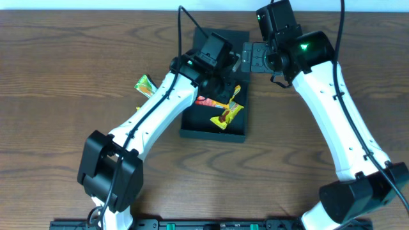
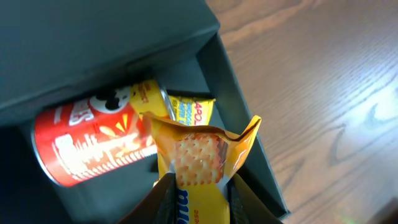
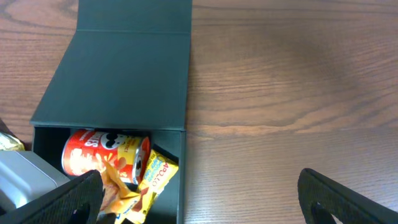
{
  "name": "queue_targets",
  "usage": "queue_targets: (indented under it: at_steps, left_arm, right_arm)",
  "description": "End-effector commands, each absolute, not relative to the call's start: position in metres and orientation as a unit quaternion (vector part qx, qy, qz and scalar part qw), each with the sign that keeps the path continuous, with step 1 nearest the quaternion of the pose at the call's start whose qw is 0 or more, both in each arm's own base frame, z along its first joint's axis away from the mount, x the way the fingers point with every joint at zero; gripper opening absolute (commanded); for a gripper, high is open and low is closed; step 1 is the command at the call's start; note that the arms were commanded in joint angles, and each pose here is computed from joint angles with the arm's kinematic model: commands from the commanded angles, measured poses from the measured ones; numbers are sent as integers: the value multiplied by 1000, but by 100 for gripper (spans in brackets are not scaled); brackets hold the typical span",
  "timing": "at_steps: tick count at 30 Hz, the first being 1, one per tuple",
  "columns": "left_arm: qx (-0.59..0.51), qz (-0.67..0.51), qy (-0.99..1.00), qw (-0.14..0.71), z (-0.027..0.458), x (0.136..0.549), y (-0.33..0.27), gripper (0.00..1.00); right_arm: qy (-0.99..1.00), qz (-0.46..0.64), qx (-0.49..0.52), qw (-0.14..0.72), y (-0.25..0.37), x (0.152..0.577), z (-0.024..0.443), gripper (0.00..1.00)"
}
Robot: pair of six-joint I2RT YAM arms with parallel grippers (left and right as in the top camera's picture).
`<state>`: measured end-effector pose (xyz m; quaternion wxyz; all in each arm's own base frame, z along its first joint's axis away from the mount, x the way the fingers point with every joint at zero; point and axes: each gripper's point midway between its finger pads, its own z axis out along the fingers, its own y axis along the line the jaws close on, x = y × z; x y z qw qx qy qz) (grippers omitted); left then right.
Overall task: Pack container
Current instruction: 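Lift the Almond packet with the left gripper, carry it over the box, release, then raise the left arm away and lower the right gripper into the box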
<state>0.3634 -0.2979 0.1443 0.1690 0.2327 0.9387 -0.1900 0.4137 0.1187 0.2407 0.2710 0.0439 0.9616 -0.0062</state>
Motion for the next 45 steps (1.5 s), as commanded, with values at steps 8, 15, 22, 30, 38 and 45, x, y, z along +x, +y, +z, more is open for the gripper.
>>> queue_targets:
  at_steps: [8,15,22,30,38,45]
  left_arm:
    - [192,-201,943,183,144,370,-315,27]
    - [183,-208,948,158,122,370,-323,36]
    - [178,-203,945,184,126,383,-321,50]
    - [139,-201,939,240,173,411,-278,49]
    - [-7,33,941,337,238,429,-113,62]
    - [-45,76,945,315,237,423,-64,65]
  right_arm:
    - [960,-30,32,276,109,416,242,99]
    - [961,-33,23,275,109,416,242,99]
    - [961,-33,23,274,109,415,242,99]
    - [969,-40,18,244,105,402,235,99]
    - [996,-18,6,85,109,330,208,62]
    - [999,44,-20,8,162,295,147,1]
